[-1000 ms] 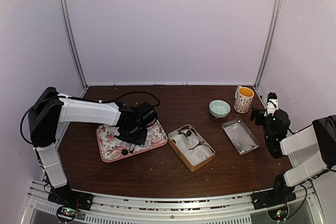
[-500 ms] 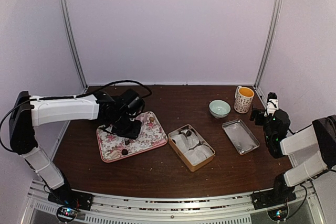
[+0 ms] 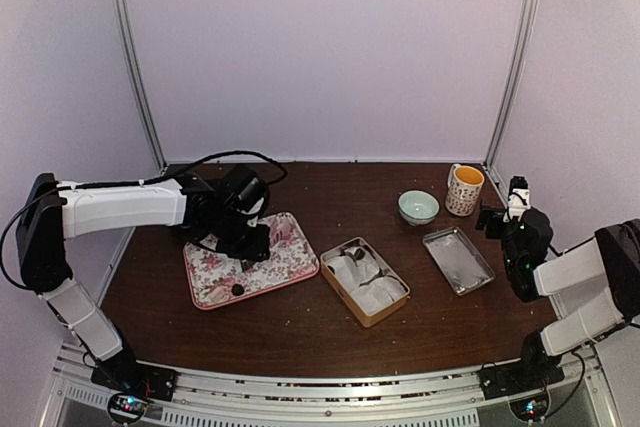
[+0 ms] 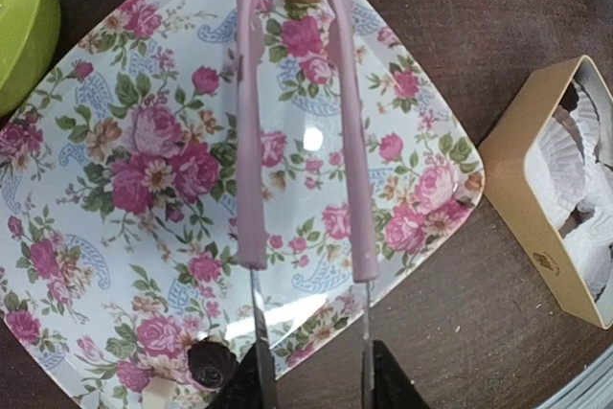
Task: Pack the chocolate
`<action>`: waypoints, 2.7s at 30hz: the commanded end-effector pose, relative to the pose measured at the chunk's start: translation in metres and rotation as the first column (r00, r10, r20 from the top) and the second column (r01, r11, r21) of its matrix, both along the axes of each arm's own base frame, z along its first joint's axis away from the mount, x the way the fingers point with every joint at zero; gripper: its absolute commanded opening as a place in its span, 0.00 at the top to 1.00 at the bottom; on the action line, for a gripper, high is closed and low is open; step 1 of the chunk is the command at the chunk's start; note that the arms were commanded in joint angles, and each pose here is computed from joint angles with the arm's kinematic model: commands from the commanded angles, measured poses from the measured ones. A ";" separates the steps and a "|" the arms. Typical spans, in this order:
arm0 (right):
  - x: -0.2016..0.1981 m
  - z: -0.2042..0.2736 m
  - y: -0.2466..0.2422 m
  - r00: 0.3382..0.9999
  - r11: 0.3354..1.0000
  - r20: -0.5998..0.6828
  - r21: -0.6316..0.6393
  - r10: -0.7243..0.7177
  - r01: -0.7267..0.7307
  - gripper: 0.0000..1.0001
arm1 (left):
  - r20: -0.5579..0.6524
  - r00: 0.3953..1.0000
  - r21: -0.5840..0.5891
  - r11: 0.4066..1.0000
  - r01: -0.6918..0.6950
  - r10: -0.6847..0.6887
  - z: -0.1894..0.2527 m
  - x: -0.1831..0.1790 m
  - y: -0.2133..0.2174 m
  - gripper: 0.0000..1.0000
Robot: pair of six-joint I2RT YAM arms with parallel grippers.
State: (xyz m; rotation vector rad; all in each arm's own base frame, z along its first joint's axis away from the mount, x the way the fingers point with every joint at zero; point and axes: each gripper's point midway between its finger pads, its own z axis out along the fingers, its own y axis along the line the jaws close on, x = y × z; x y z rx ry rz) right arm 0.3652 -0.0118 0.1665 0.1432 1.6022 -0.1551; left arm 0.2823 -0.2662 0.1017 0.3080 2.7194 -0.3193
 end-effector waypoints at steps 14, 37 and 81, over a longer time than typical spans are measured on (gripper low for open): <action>0.003 0.008 -0.002 1.000 1.000 0.021 0.005 -0.003 0.003 0.00 | 0.015 0.999 0.052 0.998 0.038 -0.039 -0.012 0.025 -0.012 0.65; 0.003 0.008 -0.002 1.000 1.000 0.021 0.005 -0.002 0.002 0.00 | 0.021 0.999 0.155 0.987 0.032 -0.035 -0.026 0.036 -0.005 0.73; 0.003 0.008 -0.002 1.000 1.000 0.022 0.005 -0.002 0.002 0.00 | 0.053 0.847 -0.069 0.845 0.531 -0.528 0.042 -0.097 -0.111 0.83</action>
